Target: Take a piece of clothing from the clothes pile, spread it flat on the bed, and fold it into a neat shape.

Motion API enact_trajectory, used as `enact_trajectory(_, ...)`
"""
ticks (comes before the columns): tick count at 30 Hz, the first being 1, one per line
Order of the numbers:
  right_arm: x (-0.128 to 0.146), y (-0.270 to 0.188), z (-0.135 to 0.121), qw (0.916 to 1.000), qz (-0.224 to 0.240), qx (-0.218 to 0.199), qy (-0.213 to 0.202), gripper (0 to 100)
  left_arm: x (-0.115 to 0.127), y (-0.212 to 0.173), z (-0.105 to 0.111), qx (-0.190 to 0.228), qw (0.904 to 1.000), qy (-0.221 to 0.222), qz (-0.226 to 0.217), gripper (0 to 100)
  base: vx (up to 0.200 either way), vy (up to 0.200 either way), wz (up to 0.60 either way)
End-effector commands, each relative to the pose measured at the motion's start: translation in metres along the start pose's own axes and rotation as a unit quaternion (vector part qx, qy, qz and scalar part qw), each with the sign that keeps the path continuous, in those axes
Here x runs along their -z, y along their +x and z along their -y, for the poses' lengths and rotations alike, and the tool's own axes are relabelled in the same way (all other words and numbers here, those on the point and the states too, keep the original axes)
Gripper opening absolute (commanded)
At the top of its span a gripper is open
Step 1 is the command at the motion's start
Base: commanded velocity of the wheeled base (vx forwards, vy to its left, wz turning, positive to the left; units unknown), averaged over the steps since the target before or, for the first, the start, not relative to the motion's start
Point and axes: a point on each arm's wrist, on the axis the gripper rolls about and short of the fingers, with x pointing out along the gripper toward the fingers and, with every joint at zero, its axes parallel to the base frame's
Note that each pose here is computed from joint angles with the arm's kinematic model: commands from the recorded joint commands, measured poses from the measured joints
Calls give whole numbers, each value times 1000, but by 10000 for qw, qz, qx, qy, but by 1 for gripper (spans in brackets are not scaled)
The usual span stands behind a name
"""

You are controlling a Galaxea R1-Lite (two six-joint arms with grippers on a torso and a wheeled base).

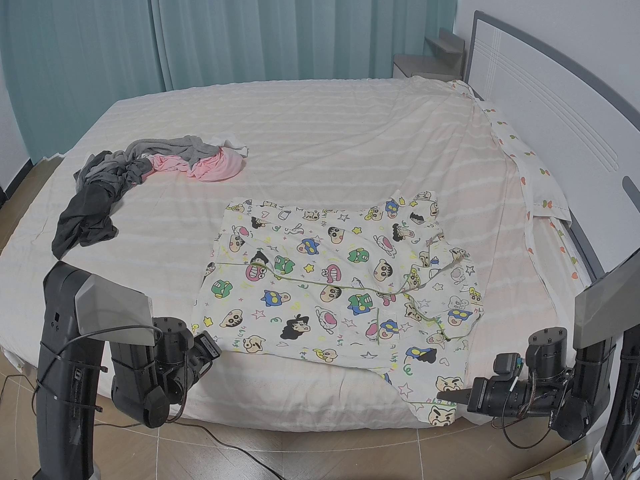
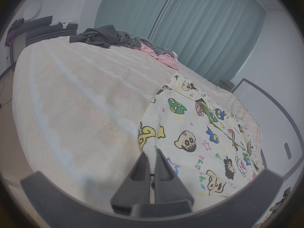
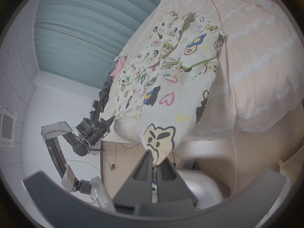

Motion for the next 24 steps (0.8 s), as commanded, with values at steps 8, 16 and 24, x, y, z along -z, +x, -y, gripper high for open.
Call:
enact_trajectory(8, 1, -8, -3, 9999, 127, 89, -48, 0, -8, -16, 1, -3, 10000, -52, 61, 0, 0, 0, 0)
enact_trajectory(16, 0, -10, -6, 9998, 188, 83, -66, 0, -7, -28, -2, -99, 9999, -117, -71, 0, 0, 0, 0)
enact_trajectory(24, 3, -16, -9, 9998, 25, 188, 1, 0, -8, -39, -5, -164, 9997, -103, -152, 0, 0, 0, 0)
